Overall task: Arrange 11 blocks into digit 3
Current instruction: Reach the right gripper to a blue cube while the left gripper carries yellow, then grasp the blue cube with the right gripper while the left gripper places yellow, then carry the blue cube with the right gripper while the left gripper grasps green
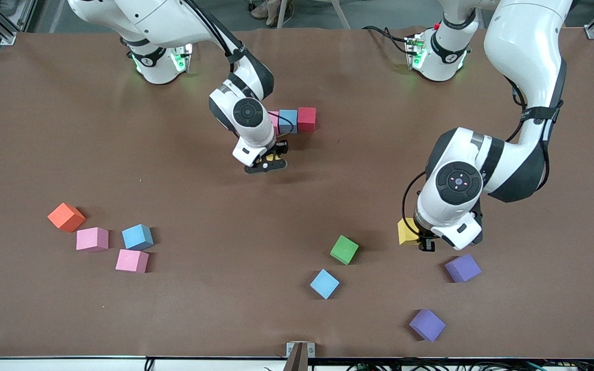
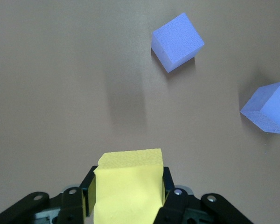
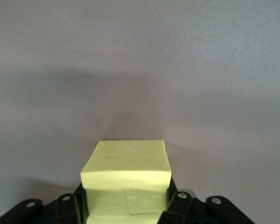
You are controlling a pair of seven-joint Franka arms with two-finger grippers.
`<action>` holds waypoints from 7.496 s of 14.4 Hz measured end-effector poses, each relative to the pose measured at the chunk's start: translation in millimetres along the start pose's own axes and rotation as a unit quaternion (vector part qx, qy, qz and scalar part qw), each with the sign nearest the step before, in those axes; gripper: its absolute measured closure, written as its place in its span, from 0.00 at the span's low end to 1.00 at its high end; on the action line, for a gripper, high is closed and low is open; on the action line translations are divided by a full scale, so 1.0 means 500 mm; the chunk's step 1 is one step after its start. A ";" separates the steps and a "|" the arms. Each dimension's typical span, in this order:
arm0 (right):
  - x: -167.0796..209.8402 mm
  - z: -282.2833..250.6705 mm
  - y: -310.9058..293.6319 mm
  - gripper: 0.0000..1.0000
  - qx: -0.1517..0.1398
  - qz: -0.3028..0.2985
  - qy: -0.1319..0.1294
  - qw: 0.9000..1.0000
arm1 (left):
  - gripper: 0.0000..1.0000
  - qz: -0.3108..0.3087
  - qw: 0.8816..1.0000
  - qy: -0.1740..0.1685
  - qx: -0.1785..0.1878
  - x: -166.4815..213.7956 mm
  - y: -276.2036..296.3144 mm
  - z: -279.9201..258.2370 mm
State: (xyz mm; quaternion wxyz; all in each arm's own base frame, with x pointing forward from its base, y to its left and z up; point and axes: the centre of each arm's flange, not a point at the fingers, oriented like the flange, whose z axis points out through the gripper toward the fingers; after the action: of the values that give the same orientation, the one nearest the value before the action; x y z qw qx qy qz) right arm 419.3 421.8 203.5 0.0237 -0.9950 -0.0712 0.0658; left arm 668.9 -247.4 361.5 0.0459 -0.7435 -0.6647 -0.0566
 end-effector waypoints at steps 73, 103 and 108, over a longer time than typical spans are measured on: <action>0.400 -0.089 0.876 0.22 -0.020 -0.167 0.020 0.986 | 0.78 0.014 0.999 -0.034 0.010 -0.761 -0.526 0.190; 0.358 -0.158 0.284 0.38 0.037 0.041 0.021 0.998 | 0.00 0.117 0.993 -0.024 -0.026 -0.367 -0.179 0.028; 0.292 -0.130 0.128 0.38 0.032 0.080 0.007 0.996 | 0.00 0.158 0.983 -0.030 -0.092 -0.322 -0.101 0.117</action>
State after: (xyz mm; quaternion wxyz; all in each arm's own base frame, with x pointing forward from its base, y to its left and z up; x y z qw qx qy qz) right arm 580.4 377.5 245.5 0.0504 -0.9967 0.0107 0.0632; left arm 602.3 -391.5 279.7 -0.0342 -0.8417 -0.5319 -0.0867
